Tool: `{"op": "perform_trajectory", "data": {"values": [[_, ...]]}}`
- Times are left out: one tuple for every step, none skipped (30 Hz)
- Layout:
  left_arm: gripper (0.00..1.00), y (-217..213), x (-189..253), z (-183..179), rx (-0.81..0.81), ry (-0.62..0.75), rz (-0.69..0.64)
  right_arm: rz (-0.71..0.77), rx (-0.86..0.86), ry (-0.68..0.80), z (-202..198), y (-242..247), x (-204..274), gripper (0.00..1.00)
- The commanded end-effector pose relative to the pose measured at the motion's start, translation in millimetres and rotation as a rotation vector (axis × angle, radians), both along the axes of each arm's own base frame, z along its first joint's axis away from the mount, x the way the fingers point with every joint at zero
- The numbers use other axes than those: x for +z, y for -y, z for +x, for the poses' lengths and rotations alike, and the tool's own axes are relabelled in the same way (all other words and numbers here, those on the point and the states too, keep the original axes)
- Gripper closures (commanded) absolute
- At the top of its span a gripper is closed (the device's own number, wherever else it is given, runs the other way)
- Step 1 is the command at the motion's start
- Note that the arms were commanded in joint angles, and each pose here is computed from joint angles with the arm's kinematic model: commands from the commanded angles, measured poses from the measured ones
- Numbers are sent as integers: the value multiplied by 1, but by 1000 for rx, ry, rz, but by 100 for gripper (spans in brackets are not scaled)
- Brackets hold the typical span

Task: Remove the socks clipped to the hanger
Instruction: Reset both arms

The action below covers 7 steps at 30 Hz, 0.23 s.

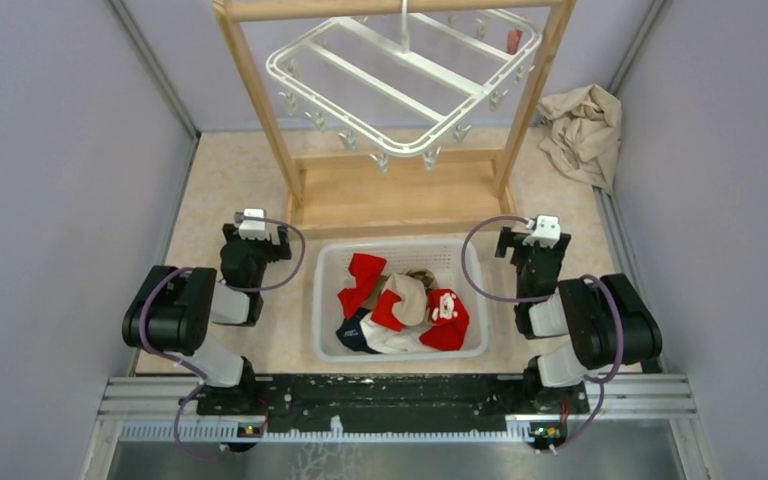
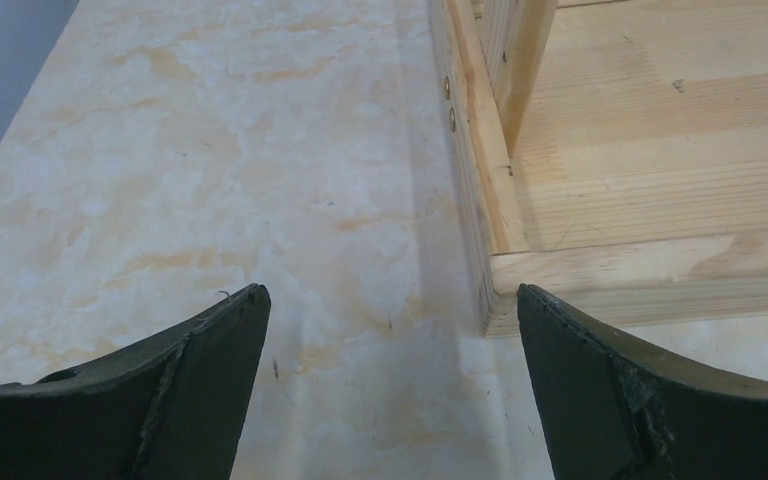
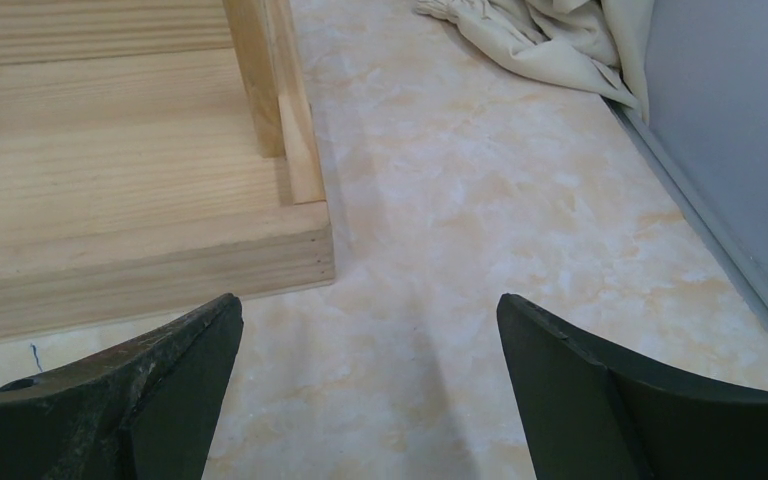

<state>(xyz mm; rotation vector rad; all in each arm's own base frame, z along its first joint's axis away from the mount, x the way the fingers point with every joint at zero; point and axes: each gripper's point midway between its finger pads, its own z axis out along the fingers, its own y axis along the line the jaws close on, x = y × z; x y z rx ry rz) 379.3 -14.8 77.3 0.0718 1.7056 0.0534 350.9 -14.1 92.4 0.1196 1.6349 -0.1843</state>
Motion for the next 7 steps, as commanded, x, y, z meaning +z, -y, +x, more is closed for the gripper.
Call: {"op": "perform_trajectory", "data": {"values": [[1, 2, 12, 6, -11, 42, -19, 9, 9, 51, 7, -1, 16, 2], [1, 2, 12, 6, -11, 41, -18, 9, 11, 46, 8, -1, 16, 1], [1, 2, 12, 6, -11, 42, -18, 9, 13, 42, 8, -1, 15, 2], [1, 2, 12, 6, -11, 42, -19, 8, 13, 40, 8, -1, 15, 1], [1, 2, 12, 6, -11, 42, -19, 8, 13, 42, 8, -1, 15, 1], [1, 2, 12, 6, -11, 42, -19, 8, 13, 43, 8, -1, 15, 2], [1, 2, 12, 6, -11, 43, -19, 8, 12, 43, 8, -1, 15, 2]]}}
